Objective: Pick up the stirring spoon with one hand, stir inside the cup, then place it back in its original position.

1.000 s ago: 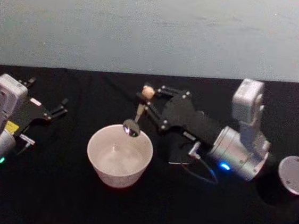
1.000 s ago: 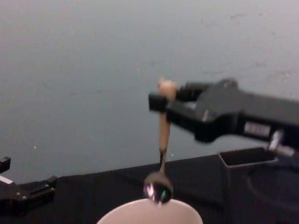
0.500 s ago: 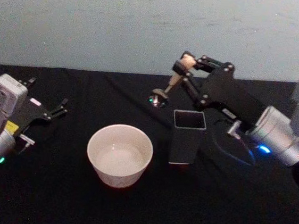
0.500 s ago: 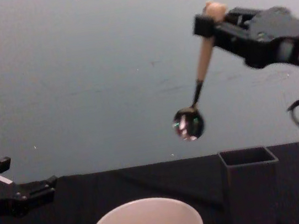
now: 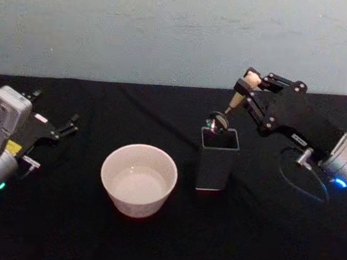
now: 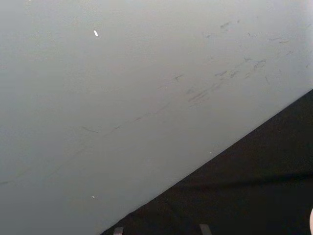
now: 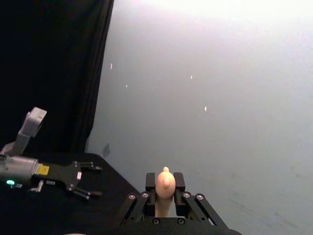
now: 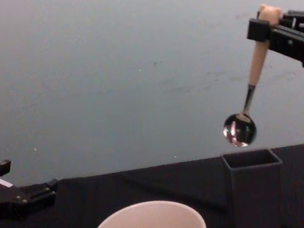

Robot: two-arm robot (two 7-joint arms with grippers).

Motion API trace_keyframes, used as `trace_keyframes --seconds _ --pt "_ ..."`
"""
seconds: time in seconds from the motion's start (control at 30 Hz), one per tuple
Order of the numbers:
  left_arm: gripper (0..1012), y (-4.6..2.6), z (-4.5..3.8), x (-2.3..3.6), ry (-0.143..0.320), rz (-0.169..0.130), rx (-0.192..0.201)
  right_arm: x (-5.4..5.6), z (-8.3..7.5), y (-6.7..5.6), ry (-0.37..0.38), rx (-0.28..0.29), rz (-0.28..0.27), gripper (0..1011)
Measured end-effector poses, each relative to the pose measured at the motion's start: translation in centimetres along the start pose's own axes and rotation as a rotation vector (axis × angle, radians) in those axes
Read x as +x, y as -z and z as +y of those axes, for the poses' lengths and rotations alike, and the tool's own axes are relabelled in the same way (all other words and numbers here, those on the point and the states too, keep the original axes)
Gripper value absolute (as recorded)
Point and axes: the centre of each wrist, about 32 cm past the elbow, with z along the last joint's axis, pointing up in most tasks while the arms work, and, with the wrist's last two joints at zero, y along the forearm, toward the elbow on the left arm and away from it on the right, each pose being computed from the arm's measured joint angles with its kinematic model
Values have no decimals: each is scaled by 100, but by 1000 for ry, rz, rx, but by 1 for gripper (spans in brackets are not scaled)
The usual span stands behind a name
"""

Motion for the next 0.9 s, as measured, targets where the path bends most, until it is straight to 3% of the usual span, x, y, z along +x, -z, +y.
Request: trace_keyframes --seconds 0.3,0.6,0.9 --pt "1001 0 0 0 0 0 0 0 -85 35 19 -39 14 212" --pt "1001 0 0 0 0 0 0 -18 -75 187 34 -100 43 212" --pt "1001 0 0 0 0 0 0 -67 -45 352 68 -175 127 212"
